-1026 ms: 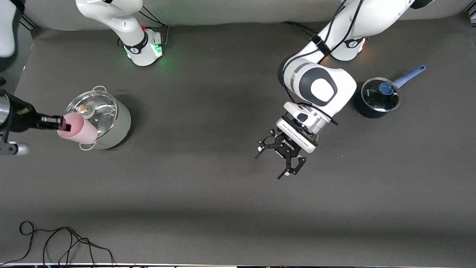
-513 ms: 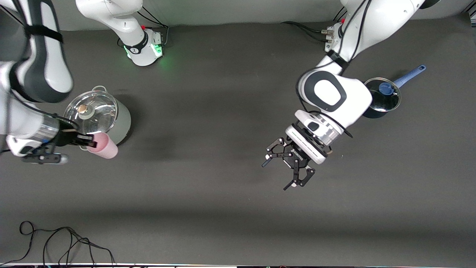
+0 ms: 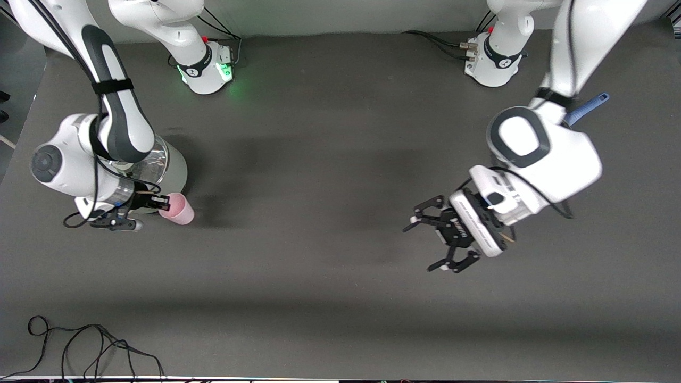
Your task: Transfer pink cup from left to right arm
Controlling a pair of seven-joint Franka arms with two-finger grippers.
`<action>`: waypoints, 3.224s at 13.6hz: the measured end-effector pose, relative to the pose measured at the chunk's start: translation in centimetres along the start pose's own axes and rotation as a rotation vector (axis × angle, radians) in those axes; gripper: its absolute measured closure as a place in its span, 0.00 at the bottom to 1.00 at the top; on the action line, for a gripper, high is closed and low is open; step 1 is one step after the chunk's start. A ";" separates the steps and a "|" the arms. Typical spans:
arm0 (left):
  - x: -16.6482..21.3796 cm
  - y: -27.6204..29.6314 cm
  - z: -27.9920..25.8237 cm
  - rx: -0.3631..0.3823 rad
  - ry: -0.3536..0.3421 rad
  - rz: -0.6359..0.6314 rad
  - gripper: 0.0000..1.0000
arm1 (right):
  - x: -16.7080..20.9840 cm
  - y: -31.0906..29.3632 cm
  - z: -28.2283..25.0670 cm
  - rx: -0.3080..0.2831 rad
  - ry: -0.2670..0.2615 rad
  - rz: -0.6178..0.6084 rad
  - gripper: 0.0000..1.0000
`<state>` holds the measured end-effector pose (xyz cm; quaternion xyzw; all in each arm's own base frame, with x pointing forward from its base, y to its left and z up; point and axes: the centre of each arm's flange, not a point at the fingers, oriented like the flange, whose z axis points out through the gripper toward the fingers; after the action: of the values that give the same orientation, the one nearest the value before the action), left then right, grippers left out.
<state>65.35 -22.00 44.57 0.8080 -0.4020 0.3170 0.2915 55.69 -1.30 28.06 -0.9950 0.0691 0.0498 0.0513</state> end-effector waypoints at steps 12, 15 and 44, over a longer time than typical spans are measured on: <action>-3.5 -1.3 -14.2 0.247 -0.727 -0.299 0.00 | 1.4 0.2 5.7 0.017 -0.017 0.023 0.87; -3.8 -0.4 -15.4 0.445 -0.765 -0.657 0.00 | 1.9 -0.3 4.8 0.023 -0.006 0.018 0.57; -3.7 -1.1 -22.6 0.605 -0.753 -0.872 0.00 | -2.2 -5.6 -33.0 -0.094 -0.015 -0.018 0.00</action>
<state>58.21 -3.37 55.83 0.9993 -0.0048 -0.0360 -0.0075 57.40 0.93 61.53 -0.9965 0.0573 0.0598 0.0053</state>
